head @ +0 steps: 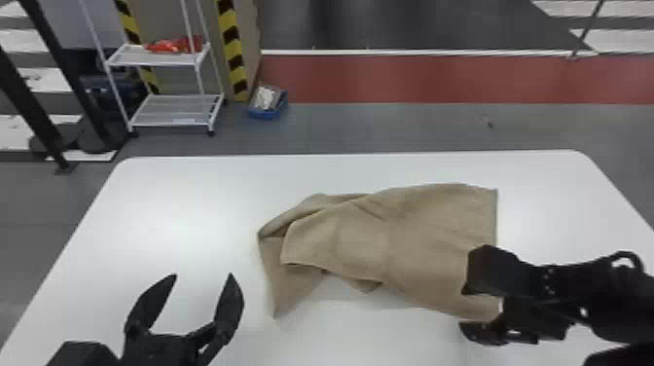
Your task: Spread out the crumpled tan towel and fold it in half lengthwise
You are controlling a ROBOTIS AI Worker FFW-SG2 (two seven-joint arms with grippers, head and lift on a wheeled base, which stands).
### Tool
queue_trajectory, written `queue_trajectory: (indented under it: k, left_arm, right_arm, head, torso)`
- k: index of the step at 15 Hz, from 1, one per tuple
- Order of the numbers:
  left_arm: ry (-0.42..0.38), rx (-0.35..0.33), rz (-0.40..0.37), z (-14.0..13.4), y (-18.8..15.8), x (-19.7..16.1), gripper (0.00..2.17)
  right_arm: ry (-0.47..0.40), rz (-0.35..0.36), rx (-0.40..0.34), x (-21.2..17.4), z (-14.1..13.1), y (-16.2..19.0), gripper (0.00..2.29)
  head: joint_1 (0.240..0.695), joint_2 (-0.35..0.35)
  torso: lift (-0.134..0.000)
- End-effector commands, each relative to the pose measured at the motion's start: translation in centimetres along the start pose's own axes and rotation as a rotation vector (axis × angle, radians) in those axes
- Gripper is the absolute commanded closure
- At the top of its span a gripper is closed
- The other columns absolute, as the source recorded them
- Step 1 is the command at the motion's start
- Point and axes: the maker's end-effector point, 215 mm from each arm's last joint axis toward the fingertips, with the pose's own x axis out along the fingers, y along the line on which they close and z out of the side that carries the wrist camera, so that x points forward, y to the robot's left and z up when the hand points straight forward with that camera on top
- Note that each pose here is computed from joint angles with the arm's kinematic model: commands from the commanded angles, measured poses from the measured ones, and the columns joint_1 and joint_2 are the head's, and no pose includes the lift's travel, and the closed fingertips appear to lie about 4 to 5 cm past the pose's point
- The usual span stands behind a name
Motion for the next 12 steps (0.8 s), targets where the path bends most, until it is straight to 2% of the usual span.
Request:
queue_trajectory:
  k: [1, 3, 4, 6, 10, 12]
  left_arm:
    - [0.000, -0.001, -0.001, 0.0, -0.1, 0.0, 0.08]
    - [0.002, -0.001, -0.001, -0.1, 0.0, 0.0, 0.08]
    - [0.001, -0.002, 0.000, -0.1, -0.1, 0.0, 0.08]
    - [0.000, -0.004, -0.003, 0.0, -0.2, 0.0, 0.08]
    - [0.002, -0.003, -0.003, -0.1, -0.2, 0.0, 0.08]
    - [-0.002, 0.005, -0.040, 0.0, -0.9, 0.0, 0.08]
  right_arm:
    - [0.012, 0.013, 0.002, 0.1, -0.7, 0.6, 0.59]
    - [0.020, 0.009, 0.007, -0.1, -1.3, 0.4, 0.62]
    - [0.023, 0.008, 0.012, -0.1, -1.6, 0.3, 0.82]
    - [0.020, 0.007, 0.020, -0.2, -1.8, 0.1, 0.83]
    - [0.014, -0.002, 0.025, -0.5, -1.9, -0.6, 1.31]
    - [-0.106, -0.013, 0.106, -1.8, -0.8, -2.2, 1.33]
  head:
    - [0.695, 0.012]
    - [0.695, 0.002]
    - [0.695, -0.002]
    - [0.695, -0.009]
    - [0.695, -0.022]
    - [0.695, -0.025]
  torso:
    - [-0.124]
    - [-0.124]
    - [-0.124]
    - [-0.124]
    - [-0.124]
    - [-0.124]
